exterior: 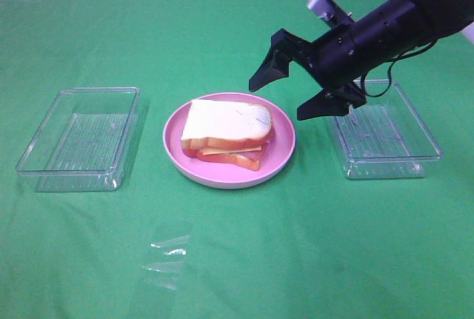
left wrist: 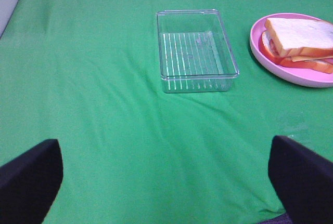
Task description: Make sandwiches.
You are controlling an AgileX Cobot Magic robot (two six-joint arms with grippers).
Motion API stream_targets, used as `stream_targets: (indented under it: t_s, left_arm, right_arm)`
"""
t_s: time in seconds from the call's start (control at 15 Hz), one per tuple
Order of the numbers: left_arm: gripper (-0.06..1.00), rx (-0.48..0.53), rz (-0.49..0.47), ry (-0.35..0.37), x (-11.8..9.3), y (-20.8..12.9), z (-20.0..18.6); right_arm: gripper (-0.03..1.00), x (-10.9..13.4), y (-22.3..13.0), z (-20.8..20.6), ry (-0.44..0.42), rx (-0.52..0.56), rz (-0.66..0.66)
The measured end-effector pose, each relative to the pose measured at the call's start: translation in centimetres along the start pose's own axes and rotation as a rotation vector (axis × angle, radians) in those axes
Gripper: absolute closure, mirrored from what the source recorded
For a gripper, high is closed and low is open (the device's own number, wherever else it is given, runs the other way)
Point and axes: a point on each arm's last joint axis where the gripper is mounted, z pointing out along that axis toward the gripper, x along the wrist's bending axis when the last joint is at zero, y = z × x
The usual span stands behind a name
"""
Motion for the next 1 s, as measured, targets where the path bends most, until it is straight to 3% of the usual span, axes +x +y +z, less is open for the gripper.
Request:
stream_targets:
  t_s: [0.47, 0.8, 1.0]
  left_arm:
    - [-0.05, 0.0, 0.0, 0.0, 0.0, 0.0, 0.0]
    - [-0.05, 0.0, 0.0, 0.0, 0.0, 0.0, 0.0]
    - [-0.05, 0.0, 0.0, 0.0, 0.0, 0.0, 0.0]
  right_arm:
    - [0.05, -1.4, 0.5, -9.7, -0.252, -0.134, -0.098]
    - [0.05, -4.4, -0.7, -15.2, -0.423, -0.115, -0.048]
    - [0.05, -6.4, -2.2, -17.1, -0.625, 0.021, -0.047]
